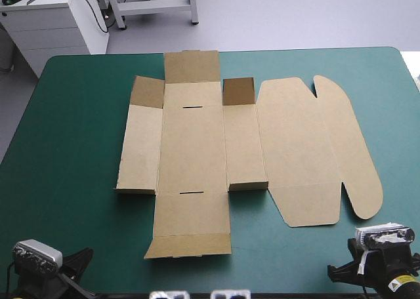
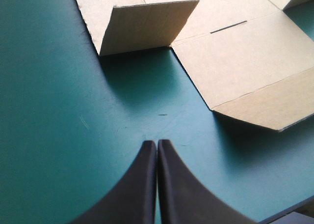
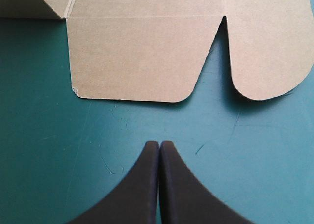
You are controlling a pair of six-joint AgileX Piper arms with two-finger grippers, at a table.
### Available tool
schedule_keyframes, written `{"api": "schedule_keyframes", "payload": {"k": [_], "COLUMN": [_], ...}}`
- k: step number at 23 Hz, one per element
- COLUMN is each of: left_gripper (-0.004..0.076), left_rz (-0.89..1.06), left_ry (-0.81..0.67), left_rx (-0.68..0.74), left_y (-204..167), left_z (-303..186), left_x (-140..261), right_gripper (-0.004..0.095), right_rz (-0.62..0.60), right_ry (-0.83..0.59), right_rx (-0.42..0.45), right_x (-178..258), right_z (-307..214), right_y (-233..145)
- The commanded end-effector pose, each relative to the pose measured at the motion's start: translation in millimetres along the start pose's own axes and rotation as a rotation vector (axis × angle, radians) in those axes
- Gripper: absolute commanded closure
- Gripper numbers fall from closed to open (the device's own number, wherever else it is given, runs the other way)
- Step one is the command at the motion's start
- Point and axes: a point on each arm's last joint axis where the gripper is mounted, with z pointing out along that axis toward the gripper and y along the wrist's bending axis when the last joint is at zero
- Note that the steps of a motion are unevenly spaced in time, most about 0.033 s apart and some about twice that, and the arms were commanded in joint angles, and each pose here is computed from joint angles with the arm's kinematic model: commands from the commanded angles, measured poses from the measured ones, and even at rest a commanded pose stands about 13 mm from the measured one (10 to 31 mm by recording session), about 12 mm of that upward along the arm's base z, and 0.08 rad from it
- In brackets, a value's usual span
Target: Fold the box
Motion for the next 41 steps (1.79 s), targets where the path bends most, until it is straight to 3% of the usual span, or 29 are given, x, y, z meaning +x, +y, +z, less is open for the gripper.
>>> {"api": "schedule_keyframes", "payload": {"k": [1, 15, 21, 27, 31, 37, 41], "left_gripper": [0.0732, 0.0732, 0.0732, 0.0732, 0.0732, 0.0732, 0.0732], "left_rz": [-0.012, -0.011, -0.007, -0.009, -0.016, -0.033, -0.056], "left_ry": [-0.070, -0.080, -0.104, -0.101, -0.052, 0.083, 0.179], "left_rx": [0.009, 0.010, 0.002, -0.004, -0.002, 0.005, 0.016], "left_y": [-0.6, -0.7, 0.1, 3.6, 9.5, 22.3, 29.7], "left_z": [-3.3, -4.1, -14.1, -17.3, -3.1, 61.4, 114.7], "left_x": [-11.4, -13.0, -36.1, -86.3, -149.7, -221.3, -242.1], "right_gripper": [0.0928, 0.0928, 0.0928, 0.0928, 0.0928, 0.0928, 0.0928], "right_rz": [-0.003, -0.003, -0.003, -0.003, -0.003, -0.005, -0.007], "right_ry": [-0.068, -0.068, -0.068, -0.068, -0.068, -0.067, -0.066], "right_rx": [0.001, 0.001, 0.001, 0.001, 0.001, 0.004, 0.007], "right_x": [-10.7, -10.7, -10.7, -10.7, -10.7, -10.6, -10.5], "right_z": [-3.7, -3.7, -3.7, -3.7, -3.7, -3.7, -3.7], "right_y": [0.0, 0.0, 0.0, 0.0, 0.0, -0.3, -0.6]}}
